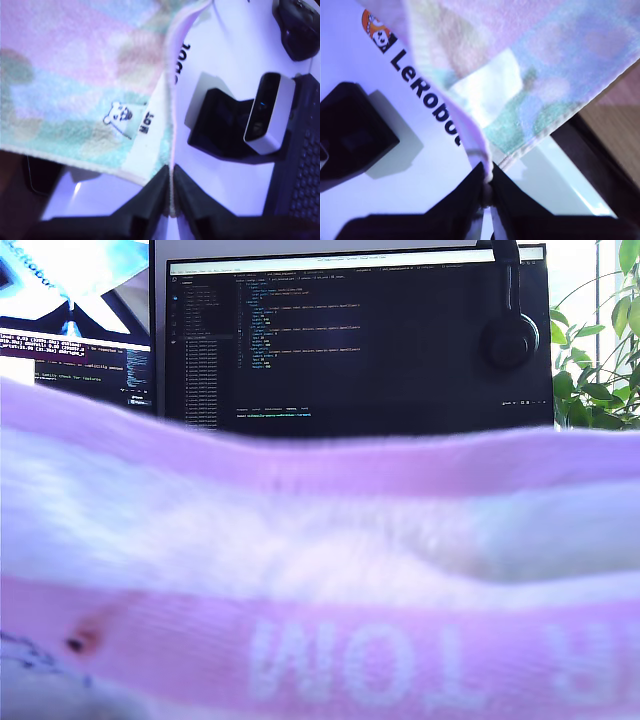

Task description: Fold the tea towel to a neat square and place it to the right

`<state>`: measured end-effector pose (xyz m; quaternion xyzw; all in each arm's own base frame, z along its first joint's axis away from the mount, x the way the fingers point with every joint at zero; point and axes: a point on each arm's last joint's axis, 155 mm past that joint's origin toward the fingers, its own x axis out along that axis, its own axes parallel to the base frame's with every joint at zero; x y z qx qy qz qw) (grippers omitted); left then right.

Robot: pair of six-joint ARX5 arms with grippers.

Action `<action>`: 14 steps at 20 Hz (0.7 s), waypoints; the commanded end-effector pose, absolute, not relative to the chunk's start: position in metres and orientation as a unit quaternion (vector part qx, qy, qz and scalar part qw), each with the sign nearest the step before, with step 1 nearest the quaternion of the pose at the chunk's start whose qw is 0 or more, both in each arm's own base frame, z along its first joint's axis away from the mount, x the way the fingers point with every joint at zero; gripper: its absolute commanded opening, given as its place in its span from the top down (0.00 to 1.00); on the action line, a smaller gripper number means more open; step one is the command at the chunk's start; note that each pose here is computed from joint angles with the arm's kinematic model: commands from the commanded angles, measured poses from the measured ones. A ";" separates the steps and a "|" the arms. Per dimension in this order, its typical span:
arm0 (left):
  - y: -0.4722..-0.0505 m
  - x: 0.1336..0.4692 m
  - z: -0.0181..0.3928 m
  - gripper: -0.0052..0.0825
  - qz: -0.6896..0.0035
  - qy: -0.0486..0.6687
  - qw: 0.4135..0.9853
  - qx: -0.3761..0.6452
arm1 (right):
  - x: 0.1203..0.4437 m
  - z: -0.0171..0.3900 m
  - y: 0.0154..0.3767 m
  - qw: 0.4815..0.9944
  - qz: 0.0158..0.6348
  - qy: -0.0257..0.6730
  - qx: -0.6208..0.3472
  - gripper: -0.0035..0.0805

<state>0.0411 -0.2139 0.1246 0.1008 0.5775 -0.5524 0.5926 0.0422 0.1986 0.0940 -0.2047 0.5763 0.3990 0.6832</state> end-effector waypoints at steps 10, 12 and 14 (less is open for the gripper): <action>-0.207 0.017 0.128 0.96 -0.575 0.604 0.544 0.089 | 0.003 0.093 0.200 0.607 0.464 0.615 -0.197 0.97; -0.208 0.020 0.127 0.96 -0.583 0.591 0.549 0.100 | 0.004 0.094 0.202 0.606 0.472 0.608 -0.201 0.97; -0.210 0.042 0.120 0.96 -0.566 0.564 0.588 0.126 | 0.027 0.092 0.203 0.644 0.451 0.580 -0.213 0.97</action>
